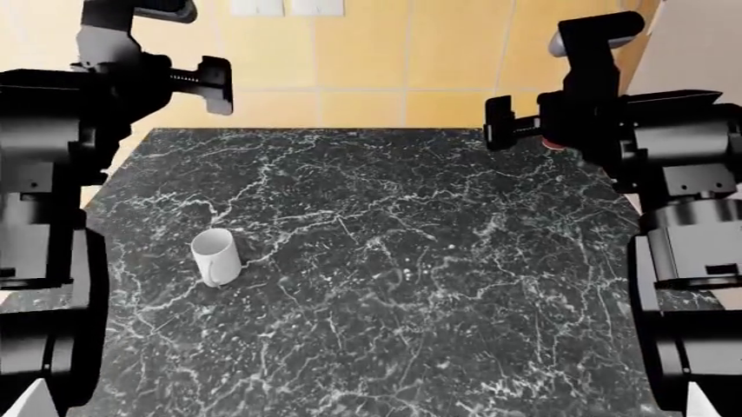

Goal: A wet mug is on the counter and needs to be dried. Pick it up and place it upside down in the open cabinet.

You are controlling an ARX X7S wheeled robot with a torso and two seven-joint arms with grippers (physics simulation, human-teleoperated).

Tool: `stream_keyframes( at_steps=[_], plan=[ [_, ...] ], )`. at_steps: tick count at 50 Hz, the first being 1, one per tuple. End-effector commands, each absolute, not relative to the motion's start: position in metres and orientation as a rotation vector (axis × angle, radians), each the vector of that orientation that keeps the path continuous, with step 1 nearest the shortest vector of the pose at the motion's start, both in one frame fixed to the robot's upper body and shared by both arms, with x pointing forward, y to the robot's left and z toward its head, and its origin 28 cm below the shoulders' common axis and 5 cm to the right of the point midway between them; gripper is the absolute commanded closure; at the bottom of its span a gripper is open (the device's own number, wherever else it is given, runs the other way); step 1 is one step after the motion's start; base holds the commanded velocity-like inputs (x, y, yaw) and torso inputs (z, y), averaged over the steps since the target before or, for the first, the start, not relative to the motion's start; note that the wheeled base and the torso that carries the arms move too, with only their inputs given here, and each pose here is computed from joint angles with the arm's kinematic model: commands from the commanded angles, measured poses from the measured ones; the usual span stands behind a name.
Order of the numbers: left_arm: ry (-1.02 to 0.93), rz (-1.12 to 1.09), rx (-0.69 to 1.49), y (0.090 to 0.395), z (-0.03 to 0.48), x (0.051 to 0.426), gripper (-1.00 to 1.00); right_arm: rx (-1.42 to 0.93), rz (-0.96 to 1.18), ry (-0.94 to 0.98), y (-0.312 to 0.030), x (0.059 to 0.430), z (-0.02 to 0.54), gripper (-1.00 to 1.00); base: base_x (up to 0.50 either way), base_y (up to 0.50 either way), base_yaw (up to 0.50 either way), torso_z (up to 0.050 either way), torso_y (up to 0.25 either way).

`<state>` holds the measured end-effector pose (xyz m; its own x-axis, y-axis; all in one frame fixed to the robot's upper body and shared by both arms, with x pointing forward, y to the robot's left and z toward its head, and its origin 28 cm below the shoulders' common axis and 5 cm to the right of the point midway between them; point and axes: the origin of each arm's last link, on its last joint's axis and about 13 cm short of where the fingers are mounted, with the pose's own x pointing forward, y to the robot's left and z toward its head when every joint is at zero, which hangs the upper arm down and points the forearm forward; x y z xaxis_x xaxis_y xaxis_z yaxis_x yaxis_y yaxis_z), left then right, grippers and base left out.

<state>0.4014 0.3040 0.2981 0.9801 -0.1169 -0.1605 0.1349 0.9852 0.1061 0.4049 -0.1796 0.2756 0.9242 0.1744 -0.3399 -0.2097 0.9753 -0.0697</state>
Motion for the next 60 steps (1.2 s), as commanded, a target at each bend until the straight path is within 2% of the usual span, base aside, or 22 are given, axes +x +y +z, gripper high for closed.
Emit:
stream_keyframes(
  at_steps=[1,23,44,60],
  plan=[
    [0.14,-0.235,0.154,0.319,0.298,0.351,-1.0,-0.097,0.194,0.354,-0.183,0.409,0.262,-1.0,0.0,0.0,0.0,0.0,0.0],
    [0.227,-0.523,0.284,0.331,0.274,0.316,-1.0,-0.102,0.184,0.369,-0.184,0.413,0.253,-1.0,0.0,0.0,0.0,0.0,0.0],
    [0.325,-0.482,0.219,0.335,0.258,0.323,-1.0,-0.115,0.184,0.369,-0.184,0.415,0.251,-1.0,0.0,0.0,0.0,0.0,0.0],
    [0.388,-0.531,0.195,0.337,0.252,0.315,-1.0,-0.13,0.176,0.372,-0.183,0.417,0.249,-1.0,0.0,0.0,0.0,0.0,0.0]
  ],
)
